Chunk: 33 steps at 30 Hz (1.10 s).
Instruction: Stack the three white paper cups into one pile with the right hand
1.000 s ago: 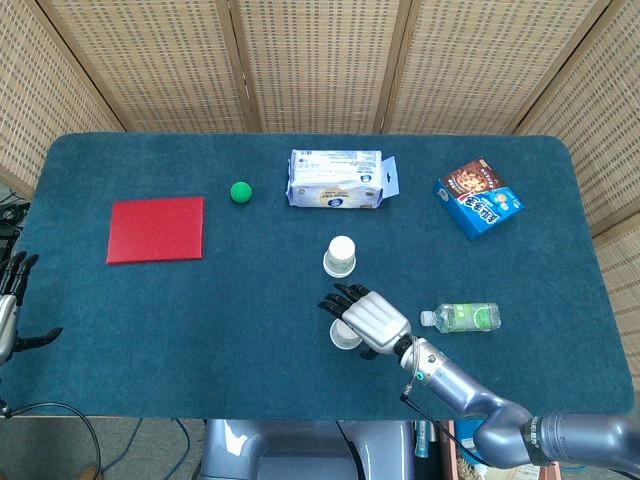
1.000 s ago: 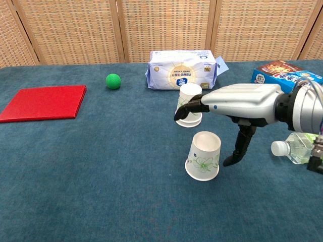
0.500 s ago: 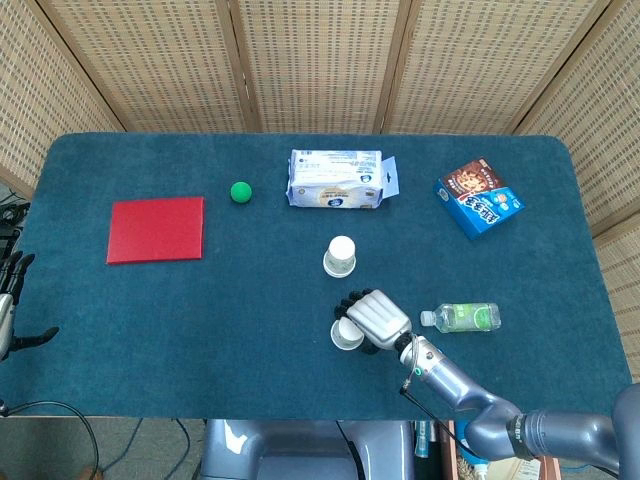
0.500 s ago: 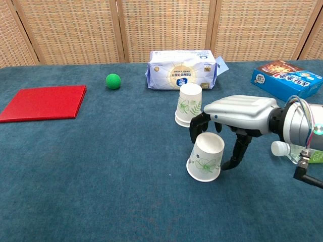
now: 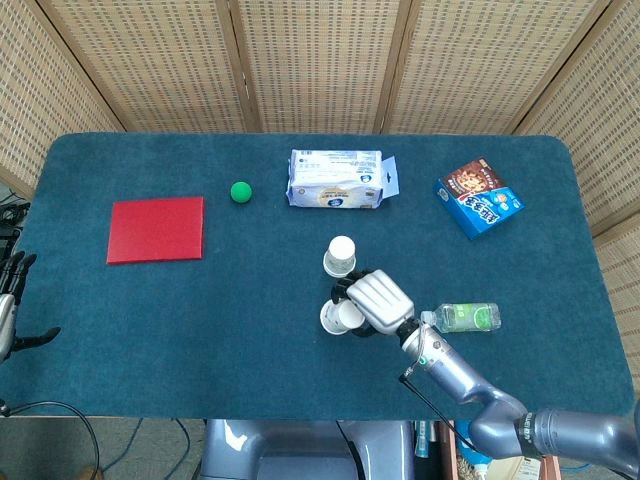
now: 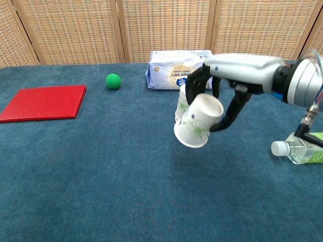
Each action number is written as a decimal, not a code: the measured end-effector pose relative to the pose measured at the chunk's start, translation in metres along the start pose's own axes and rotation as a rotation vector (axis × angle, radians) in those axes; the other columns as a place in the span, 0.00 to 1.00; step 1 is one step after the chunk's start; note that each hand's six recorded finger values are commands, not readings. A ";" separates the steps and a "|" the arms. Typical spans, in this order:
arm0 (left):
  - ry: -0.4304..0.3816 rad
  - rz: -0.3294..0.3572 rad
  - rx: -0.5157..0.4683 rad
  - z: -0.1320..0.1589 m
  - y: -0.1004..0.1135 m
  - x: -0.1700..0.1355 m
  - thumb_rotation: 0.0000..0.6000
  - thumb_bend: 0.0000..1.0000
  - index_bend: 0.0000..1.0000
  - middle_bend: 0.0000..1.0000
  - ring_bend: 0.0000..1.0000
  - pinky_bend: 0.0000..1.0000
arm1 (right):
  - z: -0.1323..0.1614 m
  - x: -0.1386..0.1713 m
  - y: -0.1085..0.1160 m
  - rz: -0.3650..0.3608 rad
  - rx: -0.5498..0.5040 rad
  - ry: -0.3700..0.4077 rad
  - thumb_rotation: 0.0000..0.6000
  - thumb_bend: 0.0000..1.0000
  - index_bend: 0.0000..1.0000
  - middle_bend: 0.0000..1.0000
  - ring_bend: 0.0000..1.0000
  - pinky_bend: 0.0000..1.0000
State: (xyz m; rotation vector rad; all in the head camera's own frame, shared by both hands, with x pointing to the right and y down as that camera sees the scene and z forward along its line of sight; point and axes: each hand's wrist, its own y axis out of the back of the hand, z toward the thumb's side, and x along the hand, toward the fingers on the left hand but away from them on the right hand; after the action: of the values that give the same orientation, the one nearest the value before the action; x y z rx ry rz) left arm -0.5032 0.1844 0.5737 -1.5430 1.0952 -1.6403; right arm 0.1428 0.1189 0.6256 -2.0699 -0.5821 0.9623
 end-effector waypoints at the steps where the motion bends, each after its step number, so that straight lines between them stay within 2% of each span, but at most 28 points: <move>1: 0.000 -0.001 -0.001 0.000 0.000 0.000 1.00 0.07 0.00 0.00 0.00 0.00 | -0.001 -0.003 0.010 -0.025 -0.006 -0.007 1.00 0.27 0.47 0.52 0.37 0.48; 5: -0.007 -0.001 -0.002 0.002 0.000 -0.001 1.00 0.07 0.00 0.00 0.00 0.00 | -0.013 -0.016 0.046 -0.111 -0.034 -0.070 1.00 0.27 0.47 0.52 0.37 0.48; 14: -0.003 0.000 -0.007 -0.001 0.001 -0.001 1.00 0.07 0.00 0.00 0.00 0.00 | -0.045 -0.041 0.070 -0.144 -0.050 -0.245 1.00 0.27 0.47 0.52 0.37 0.47; 22: 0.001 -0.003 -0.014 -0.003 0.001 0.000 1.00 0.07 0.00 0.00 0.00 0.00 | -0.050 -0.056 0.067 -0.126 -0.038 -0.298 1.00 0.27 0.47 0.52 0.37 0.48; 33: 0.013 -0.006 -0.020 -0.011 0.000 0.001 1.00 0.07 0.00 0.00 0.00 0.00 | -0.046 -0.071 0.049 -0.050 -0.012 -0.338 1.00 0.28 0.47 0.51 0.37 0.48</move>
State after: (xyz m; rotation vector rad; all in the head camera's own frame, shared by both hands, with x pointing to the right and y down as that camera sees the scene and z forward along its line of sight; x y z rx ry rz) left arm -0.5145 0.1849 0.5745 -1.5510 1.1180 -1.6501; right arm 0.1400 0.0216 0.6370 -1.9044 -0.8102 1.2928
